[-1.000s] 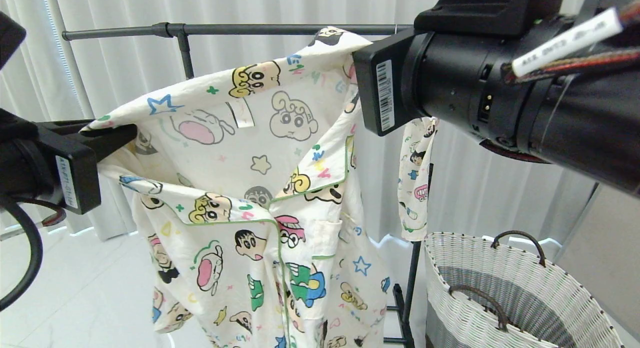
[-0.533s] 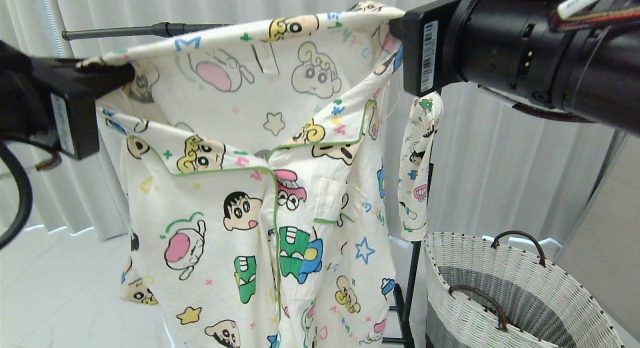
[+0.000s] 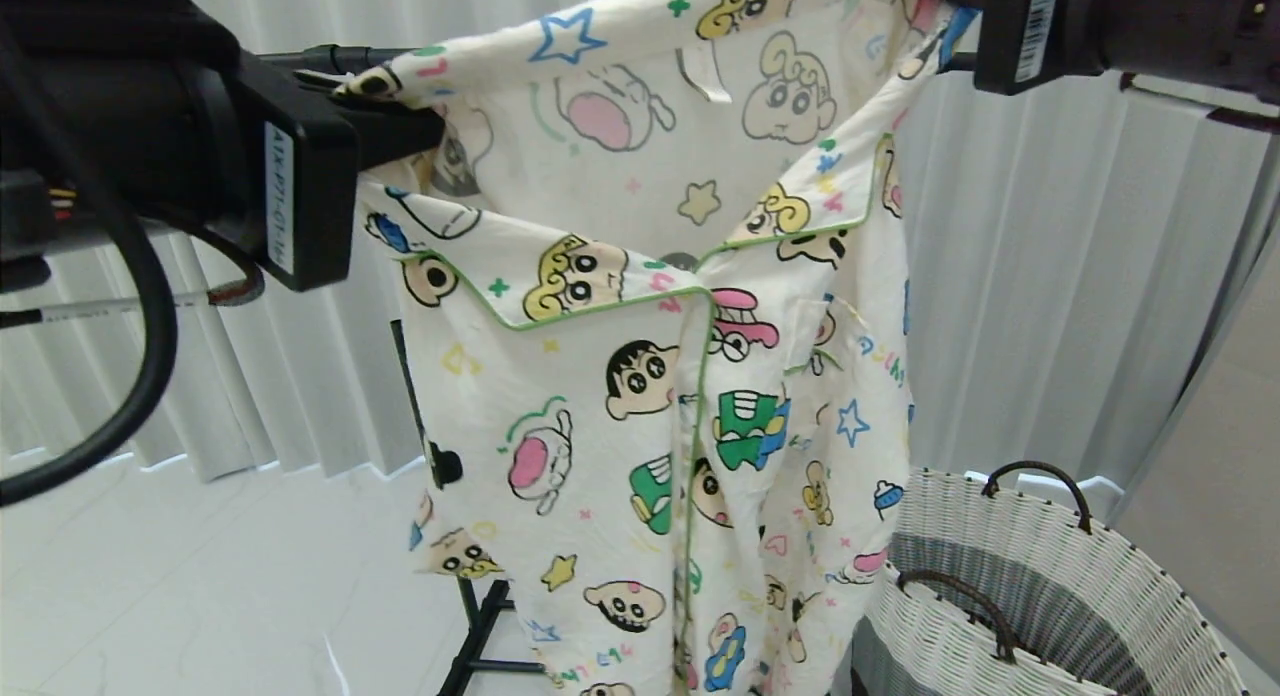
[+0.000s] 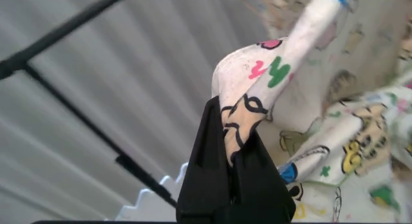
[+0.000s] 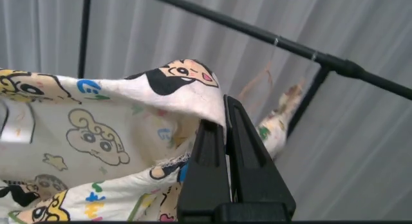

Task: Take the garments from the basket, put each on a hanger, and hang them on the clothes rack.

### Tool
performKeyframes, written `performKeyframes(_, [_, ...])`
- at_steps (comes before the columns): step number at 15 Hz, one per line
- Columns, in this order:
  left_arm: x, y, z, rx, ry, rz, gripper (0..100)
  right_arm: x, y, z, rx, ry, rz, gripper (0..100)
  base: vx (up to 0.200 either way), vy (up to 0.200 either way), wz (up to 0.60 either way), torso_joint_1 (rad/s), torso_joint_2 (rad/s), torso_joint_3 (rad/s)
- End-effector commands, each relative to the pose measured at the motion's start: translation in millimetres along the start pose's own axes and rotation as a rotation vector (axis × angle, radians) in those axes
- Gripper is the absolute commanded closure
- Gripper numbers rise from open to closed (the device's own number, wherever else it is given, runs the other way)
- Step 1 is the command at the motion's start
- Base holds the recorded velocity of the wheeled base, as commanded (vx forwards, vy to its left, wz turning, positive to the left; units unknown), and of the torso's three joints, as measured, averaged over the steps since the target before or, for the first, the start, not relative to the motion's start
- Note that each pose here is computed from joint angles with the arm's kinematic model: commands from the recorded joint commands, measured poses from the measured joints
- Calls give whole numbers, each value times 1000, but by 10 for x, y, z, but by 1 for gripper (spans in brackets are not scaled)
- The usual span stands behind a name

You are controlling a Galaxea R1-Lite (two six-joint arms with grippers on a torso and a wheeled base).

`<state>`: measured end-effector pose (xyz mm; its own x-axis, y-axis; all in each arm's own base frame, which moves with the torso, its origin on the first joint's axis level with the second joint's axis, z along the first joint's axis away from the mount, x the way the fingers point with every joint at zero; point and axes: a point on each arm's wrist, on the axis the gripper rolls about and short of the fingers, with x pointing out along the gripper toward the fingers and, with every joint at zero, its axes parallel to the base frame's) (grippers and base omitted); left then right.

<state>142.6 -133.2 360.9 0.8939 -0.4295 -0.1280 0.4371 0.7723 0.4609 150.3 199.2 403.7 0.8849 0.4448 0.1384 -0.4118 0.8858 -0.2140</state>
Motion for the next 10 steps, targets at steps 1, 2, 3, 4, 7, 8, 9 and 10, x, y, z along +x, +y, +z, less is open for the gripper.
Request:
performKeyframes(1, [43, -138, 34, 11, -6, -65, 100, -204, -214, 99, 5, -13, -20, 100, 0, 0, 0, 0, 0, 0])
performKeyframes(2, [118, -187, 124, 10, -25, -83, 100, -363, -300, 94, -14, 29, 9, 100, 0, 0, 0, 0, 0, 0])
performKeyframes(3, [187, -200, 187, 4, -34, -83, 100, -455, -338, 99, -19, 43, 46, 100, 0, 0, 0, 0, 0, 0])
performKeyframes(4, [277, -196, 293, -12, -55, -72, 100, -563, -383, 104, -18, 52, 109, 100, 0, 0, 0, 0, 0, 0])
performKeyframes(7, [555, -199, 542, -54, -121, -31, 100, -853, -499, 87, 3, 99, 249, 100, 0, 0, 0, 0, 0, 0])
performKeyframes(8, [645, -202, 572, -62, -141, -10, 100, -944, -526, 85, 20, 105, 314, 100, 0, 0, 0, 0, 0, 0])
performKeyframes(9, [709, -201, 570, -63, -147, 10, 100, -999, -539, 75, 26, 112, 362, 100, 0, 0, 0, 0, 0, 0])
performKeyframes(10, [794, -214, 568, -71, -151, 45, 100, -1098, -550, 69, 27, 117, 440, 100, 0, 0, 0, 0, 0, 0])
